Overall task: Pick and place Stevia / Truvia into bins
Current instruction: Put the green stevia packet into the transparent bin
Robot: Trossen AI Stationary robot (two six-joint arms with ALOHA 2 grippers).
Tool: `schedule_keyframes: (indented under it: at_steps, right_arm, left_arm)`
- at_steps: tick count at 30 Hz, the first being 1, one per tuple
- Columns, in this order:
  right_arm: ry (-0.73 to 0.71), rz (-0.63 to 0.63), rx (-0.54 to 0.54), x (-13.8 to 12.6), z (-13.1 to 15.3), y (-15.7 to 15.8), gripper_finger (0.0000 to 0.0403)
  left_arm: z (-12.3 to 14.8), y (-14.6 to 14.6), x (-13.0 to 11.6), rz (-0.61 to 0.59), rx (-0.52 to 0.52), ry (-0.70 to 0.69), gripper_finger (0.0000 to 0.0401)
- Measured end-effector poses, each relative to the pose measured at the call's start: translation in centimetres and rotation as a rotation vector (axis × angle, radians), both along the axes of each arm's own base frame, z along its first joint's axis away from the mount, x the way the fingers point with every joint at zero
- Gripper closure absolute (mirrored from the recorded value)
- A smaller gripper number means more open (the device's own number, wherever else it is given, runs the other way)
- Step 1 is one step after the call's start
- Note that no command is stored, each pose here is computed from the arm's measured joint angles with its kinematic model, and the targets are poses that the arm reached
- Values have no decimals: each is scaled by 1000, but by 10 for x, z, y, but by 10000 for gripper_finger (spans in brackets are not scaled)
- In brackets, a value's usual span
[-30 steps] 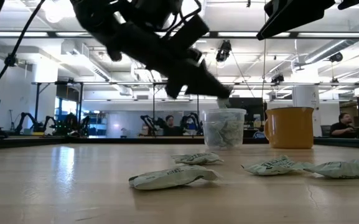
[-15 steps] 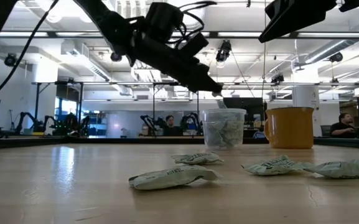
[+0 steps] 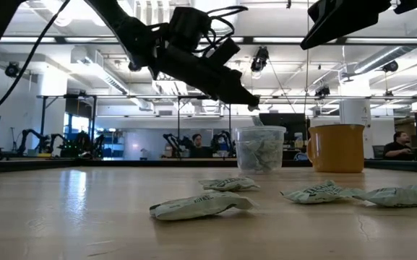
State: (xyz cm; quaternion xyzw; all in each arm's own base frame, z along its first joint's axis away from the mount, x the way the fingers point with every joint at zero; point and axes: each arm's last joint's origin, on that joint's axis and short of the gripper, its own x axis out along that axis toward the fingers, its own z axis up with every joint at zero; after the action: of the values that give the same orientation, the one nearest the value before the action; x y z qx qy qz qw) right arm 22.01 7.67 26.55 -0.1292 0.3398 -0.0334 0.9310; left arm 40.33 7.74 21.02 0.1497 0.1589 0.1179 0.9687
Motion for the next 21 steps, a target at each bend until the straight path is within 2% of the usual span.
schedule_keyframes:
  at_steps: [9,21]
  right_arm:
    - [1,-2,2,0,0,0,335]
    - [2,-5,5,0,0,0,323]
  left_arm:
    - [-30,5,8,-13,-46,69,374]
    - [-31,12,8,17,-134,207,373]
